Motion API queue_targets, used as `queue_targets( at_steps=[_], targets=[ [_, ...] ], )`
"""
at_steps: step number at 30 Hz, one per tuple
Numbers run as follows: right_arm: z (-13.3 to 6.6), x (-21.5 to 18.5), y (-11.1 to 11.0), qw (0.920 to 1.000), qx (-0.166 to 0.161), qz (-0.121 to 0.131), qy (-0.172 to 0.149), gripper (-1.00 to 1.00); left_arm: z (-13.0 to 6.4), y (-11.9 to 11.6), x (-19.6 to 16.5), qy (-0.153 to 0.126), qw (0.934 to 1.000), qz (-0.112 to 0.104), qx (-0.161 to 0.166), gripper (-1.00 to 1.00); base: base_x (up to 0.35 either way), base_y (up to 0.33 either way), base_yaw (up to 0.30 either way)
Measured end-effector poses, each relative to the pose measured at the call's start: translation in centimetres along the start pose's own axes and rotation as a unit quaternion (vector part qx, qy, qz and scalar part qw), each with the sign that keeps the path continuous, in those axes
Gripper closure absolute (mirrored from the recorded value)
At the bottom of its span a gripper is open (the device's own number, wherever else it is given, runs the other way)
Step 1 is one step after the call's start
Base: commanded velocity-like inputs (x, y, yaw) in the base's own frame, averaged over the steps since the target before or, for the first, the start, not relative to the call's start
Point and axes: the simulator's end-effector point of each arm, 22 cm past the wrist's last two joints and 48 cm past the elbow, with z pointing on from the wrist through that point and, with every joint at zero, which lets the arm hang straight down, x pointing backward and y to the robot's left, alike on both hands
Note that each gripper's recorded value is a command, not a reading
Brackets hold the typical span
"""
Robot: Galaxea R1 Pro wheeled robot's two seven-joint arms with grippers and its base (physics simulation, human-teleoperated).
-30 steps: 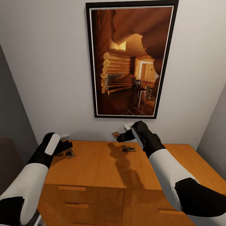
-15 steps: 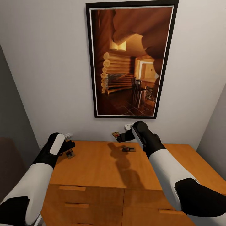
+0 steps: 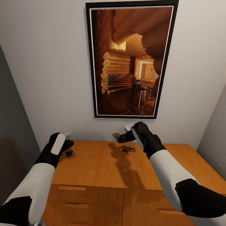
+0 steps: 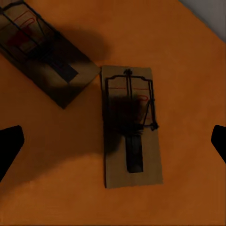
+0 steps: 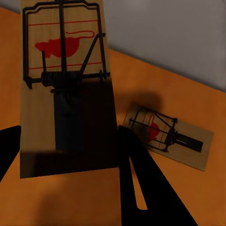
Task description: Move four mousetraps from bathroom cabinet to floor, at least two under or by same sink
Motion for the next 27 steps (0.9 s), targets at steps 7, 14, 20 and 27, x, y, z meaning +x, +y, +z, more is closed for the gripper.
queue_targets(
  at_steps=[7,14,20,27],
  targets=[
    [0.0,0.0,0.0,1.0000,0.000,0.000,0.000,1.00,0.1,0.7,0.0,0.005,0.9997,-0.023,-0.007,-1.00,0.000,0.000,0.000],
    [0.0,0.1,-0.1,1.0000,0.000,0.001,0.000,1.00,0.2,1.0,0.1,0.008,0.9995,-0.028,-0.012,-1.00,0.000,0.000,0.000],
    [0.0,0.1,-0.1,1.0000,0.000,0.001,0.000,1.00,0.3,1.1,0.3,0.010,0.9995,-0.028,-0.014,-1.00,0.000,0.000,0.000],
    [0.0,0.1,-0.2,1.0000,0.000,0.001,0.000,1.00,0.3,1.2,0.3,0.009,0.9994,-0.027,-0.018,-1.00,0.000,0.000,0.000]
  ],
)
